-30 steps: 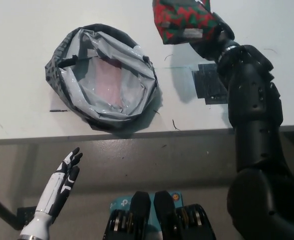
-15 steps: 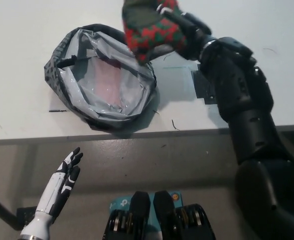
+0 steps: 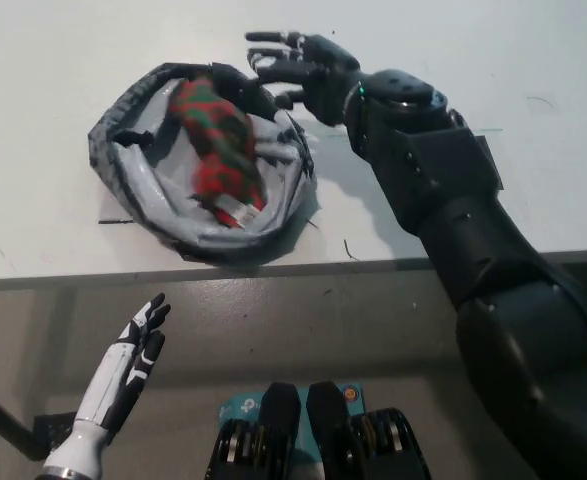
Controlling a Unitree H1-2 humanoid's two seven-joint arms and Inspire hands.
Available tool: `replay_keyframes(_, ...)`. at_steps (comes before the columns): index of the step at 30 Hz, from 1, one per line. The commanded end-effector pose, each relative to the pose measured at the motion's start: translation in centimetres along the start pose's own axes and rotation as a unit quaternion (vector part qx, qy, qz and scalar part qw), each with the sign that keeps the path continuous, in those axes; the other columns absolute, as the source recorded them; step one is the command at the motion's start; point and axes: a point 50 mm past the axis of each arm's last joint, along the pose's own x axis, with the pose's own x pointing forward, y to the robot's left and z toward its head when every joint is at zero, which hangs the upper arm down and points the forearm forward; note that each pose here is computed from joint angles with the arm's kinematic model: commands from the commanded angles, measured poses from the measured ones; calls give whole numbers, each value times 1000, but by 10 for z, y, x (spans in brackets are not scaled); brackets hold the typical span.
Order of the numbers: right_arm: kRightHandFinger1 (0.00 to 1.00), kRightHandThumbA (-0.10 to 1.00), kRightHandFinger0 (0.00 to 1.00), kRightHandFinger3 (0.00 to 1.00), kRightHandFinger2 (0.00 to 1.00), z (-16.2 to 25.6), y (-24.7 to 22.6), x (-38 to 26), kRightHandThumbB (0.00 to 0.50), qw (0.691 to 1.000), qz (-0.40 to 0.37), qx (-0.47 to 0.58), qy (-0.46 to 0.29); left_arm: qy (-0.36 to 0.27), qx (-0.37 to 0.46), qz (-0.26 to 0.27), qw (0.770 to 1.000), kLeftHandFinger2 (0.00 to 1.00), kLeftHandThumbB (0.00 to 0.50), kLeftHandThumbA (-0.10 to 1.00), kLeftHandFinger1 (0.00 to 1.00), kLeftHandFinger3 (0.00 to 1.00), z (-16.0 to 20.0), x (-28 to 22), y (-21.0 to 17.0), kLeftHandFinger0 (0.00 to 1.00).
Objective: The robot uses its right hand to pick up a bag of coffee beans and puts it in the black plastic bag, then the robot grabs the top of the bag and lifts it.
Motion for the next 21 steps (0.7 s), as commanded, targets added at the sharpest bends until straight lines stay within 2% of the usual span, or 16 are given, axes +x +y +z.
replay_keyframes(1, 540, -100, 48, 828, 904, 59, 30, -1, 193, 993, 29, -64, -90, -25, 10, -3, 1000, 1000, 238, 1000, 1000, 1000, 12, 7, 5, 1000)
replay_keyframes(4, 527, -100, 1, 914, 894, 66, 31, -1, 203, 992, 34, -77, -97, -28, 8, -7, 1000, 1000, 235, 1000, 1000, 1000, 14, 10, 5, 1000)
replay_keyframes(9, 498, -100, 0, 890, 868, 67, 25, -2, 213, 989, 35, -96, -103, -29, 14, -10, 999, 1000, 253, 1000, 1000, 1000, 14, 12, 6, 1000)
replay_keyframes(11, 479, -100, 0, 815, 834, 65, 23, -2, 222, 988, 28, -114, -103, -33, 14, -11, 999, 1000, 249, 1000, 1000, 1000, 15, 12, 6, 1000)
replay_keyframes(12, 477, -100, 0, 809, 832, 64, 22, -2, 222, 987, 25, -122, -104, -34, 15, -12, 999, 1000, 248, 1000, 1000, 1000, 15, 12, 6, 1000)
replay_keyframes(14, 483, -100, 0, 827, 855, 62, 18, -2, 216, 985, 19, -133, -105, -34, 15, -14, 999, 1000, 250, 1000, 1000, 1000, 15, 12, 6, 1000)
replay_keyframes(17, 525, -100, 61, 844, 888, 58, 14, -2, 202, 973, -9, -203, -108, -38, 17, -16, 999, 1000, 244, 1000, 1000, 1000, 16, 14, 6, 1000)
replay_keyframes(18, 616, 6, 160, 918, 948, 53, 13, -2, 223, 954, -42, -277, -110, -38, 19, -17, 999, 1000, 238, 1000, 1000, 1000, 16, 14, 7, 1000)
replay_keyframes(19, 596, 57, 191, 774, 851, 51, 13, -3, 226, 944, -55, -305, -110, -39, 19, -17, 999, 1000, 237, 1000, 1000, 1000, 16, 14, 7, 1000)
replay_keyframes(20, 757, 121, 334, 973, 1000, 47, 14, -3, 223, 930, -66, -344, -109, -39, 18, -18, 999, 1000, 233, 1000, 1000, 1000, 16, 15, 6, 1000)
replay_keyframes(21, 1000, 294, 642, 1000, 1000, 40, 13, -2, 282, 910, -71, -395, -103, -40, 18, -19, 999, 1000, 233, 1000, 1000, 1000, 16, 14, 6, 1000)
